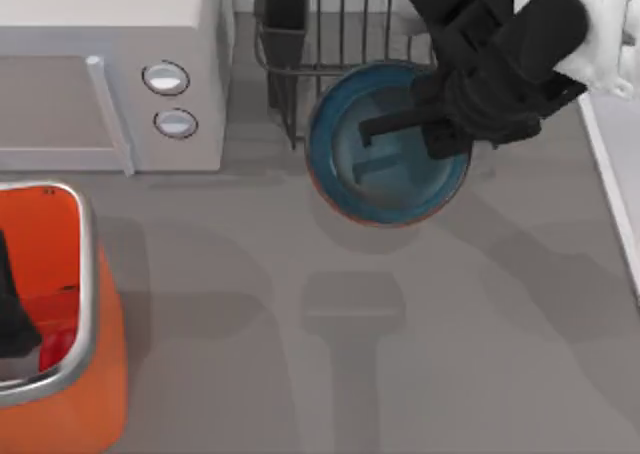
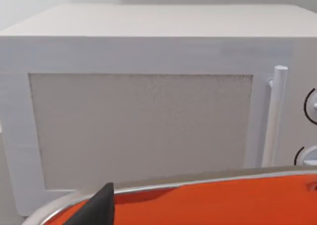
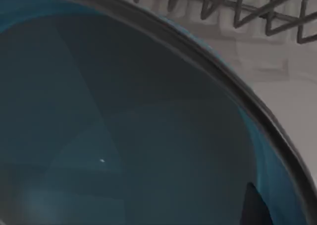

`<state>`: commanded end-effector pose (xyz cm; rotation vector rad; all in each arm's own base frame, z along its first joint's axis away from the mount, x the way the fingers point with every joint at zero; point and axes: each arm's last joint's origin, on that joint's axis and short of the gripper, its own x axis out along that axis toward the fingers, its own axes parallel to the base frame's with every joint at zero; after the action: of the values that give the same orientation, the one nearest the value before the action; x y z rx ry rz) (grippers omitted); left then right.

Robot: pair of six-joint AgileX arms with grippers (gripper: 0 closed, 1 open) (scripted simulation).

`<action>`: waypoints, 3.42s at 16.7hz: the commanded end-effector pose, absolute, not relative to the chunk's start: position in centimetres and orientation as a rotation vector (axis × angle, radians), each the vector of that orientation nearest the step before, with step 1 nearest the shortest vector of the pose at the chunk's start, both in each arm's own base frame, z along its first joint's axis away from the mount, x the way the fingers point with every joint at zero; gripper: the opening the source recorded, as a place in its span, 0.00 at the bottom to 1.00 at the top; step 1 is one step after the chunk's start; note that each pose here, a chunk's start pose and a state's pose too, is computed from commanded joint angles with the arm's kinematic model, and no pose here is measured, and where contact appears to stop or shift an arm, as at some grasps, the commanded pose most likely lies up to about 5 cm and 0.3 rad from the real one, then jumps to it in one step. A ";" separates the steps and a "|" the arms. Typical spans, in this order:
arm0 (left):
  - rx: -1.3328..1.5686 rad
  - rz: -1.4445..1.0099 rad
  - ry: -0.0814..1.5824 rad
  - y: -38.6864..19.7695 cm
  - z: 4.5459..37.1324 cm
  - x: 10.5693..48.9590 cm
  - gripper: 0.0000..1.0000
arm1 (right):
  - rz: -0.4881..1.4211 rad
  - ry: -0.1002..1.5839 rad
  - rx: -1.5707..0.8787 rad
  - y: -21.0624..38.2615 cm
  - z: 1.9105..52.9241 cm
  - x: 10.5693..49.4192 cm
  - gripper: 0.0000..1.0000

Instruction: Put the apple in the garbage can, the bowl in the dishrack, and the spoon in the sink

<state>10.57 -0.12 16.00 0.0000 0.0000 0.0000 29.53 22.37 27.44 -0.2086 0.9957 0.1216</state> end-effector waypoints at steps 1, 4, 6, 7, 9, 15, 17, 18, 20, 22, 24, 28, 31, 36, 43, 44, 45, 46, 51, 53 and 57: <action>0.000 0.000 0.000 -0.1 16.0 10.6 1.00 | 0.133 0.876 -0.226 23.4 28.5 29.0 0.00; 0.000 0.000 0.000 -0.1 16.0 10.6 1.00 | 0.129 0.516 -0.226 26.0 32.5 26.6 0.00; 0.000 0.000 0.000 -0.1 16.0 10.6 1.00 | 0.099 0.311 -0.180 27.0 35.4 24.4 0.00; 0.000 0.000 0.000 -0.1 16.0 10.6 1.00 | 0.078 0.227 -0.150 27.2 36.8 23.2 0.00; 0.000 0.000 0.000 -0.1 16.0 10.6 1.00 | 0.035 0.104 -0.086 27.2 39.2 20.9 0.00; 0.000 0.000 0.000 -0.1 16.0 10.6 1.00 | -0.010 0.000 0.000 26.4 41.9 18.2 0.00; 0.000 0.000 0.000 -0.1 16.0 10.6 1.00 | -0.013 0.000 0.001 26.4 41.9 18.4 0.00; 0.000 0.000 0.000 -0.1 16.0 10.6 1.00 | -0.012 0.001 0.001 26.4 41.9 18.5 0.00; 0.000 0.000 0.000 -0.1 16.0 10.6 1.00 | -0.010 0.003 -0.002 27.1 41.1 19.5 0.00; 0.000 0.000 0.000 -0.1 16.0 10.6 1.00 | -0.010 0.006 -0.006 28.2 39.2 21.9 0.00; 0.000 0.000 0.000 -0.1 16.0 10.6 1.00 | -0.011 0.006 -0.005 29.3 36.3 25.3 0.00; 0.000 0.000 0.000 -0.1 16.0 10.6 1.00 | -0.012 -0.009 0.009 29.2 28.9 32.7 0.00; 0.000 0.000 0.000 -0.1 16.0 10.6 1.00 | -0.010 -0.007 0.005 27.5 24.1 36.6 0.00; 0.000 0.000 0.000 -0.1 16.0 10.6 1.00 | -0.010 0.000 0.000 26.2 21.9 38.2 0.00; 0.000 0.000 0.000 -0.1 16.0 10.6 1.00 | -0.010 0.000 0.000 26.2 21.9 38.2 0.38; 0.000 0.000 0.000 -0.1 16.0 10.6 1.00 | -0.010 0.000 0.000 26.2 21.9 38.2 0.45; 0.000 0.000 0.000 -0.1 16.0 10.6 1.00 | -0.010 0.000 0.000 26.2 21.9 38.2 0.53; 0.000 0.000 0.000 -0.1 16.0 10.6 1.00 | -0.010 0.000 0.000 26.2 21.9 38.2 0.60; 0.000 0.000 0.000 -0.1 16.0 10.6 1.00 | -0.010 0.000 0.000 26.2 21.9 38.2 0.98; 0.000 0.000 0.000 -0.1 16.0 10.6 1.00 | -0.010 0.000 0.000 26.2 21.9 38.2 1.00; 0.000 0.000 0.000 -0.1 16.0 10.6 1.00 | -0.010 0.000 0.000 26.2 21.9 38.2 1.00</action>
<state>10.57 -0.12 16.00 0.0000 0.0000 0.0000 38.24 26.23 21.90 0.0000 0.0000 -0.0100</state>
